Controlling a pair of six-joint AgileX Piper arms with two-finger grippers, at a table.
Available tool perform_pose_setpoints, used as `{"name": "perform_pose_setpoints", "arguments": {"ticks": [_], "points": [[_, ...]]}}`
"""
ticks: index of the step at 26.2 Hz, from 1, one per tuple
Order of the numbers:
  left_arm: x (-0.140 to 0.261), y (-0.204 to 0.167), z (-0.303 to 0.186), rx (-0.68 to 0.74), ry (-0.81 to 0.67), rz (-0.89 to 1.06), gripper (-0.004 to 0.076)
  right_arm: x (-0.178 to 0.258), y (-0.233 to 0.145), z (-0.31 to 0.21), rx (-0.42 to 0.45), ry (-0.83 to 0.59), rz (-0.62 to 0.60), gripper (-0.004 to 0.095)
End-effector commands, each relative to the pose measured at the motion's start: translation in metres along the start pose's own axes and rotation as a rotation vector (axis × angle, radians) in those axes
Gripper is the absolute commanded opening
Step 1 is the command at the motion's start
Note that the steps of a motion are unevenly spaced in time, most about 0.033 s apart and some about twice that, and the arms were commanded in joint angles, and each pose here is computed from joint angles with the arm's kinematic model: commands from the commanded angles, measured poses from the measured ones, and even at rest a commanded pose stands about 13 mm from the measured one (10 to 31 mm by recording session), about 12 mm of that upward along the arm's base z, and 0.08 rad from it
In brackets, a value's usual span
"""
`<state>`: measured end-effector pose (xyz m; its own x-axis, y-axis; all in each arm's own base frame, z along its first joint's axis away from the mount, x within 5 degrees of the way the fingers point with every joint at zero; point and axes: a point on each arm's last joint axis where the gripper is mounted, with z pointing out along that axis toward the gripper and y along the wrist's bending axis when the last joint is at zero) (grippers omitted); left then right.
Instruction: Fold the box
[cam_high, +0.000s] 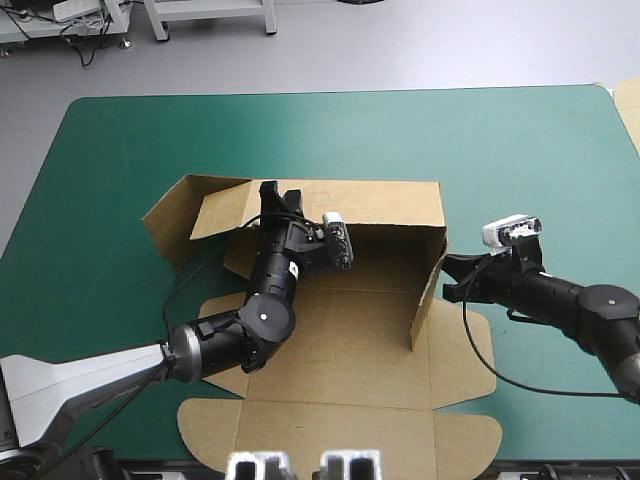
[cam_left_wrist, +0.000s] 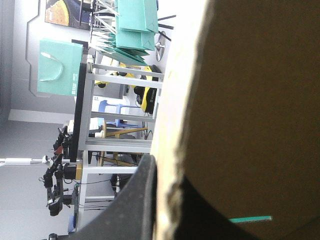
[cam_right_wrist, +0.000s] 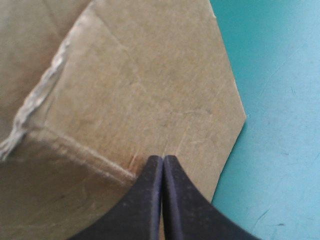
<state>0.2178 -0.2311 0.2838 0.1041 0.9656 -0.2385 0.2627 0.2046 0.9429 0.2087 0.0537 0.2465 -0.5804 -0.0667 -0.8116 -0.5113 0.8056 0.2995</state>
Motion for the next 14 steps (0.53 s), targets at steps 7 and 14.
{"name": "perform_pose_setpoints", "arguments": {"ticks": [7,14], "points": [[-0.0089,0.0098,0.0020,-0.077,-0.039,0.060,-0.0008,0.0096,0.0034,-0.0025,0.004,-0.201,-0.170,-0.0013],[-0.0085,0.0103,0.0019,-0.081,-0.035,0.060,-0.0008,0.0012,0.0017,-0.0037,0.035,-0.197,-0.266,0.0144]]}}
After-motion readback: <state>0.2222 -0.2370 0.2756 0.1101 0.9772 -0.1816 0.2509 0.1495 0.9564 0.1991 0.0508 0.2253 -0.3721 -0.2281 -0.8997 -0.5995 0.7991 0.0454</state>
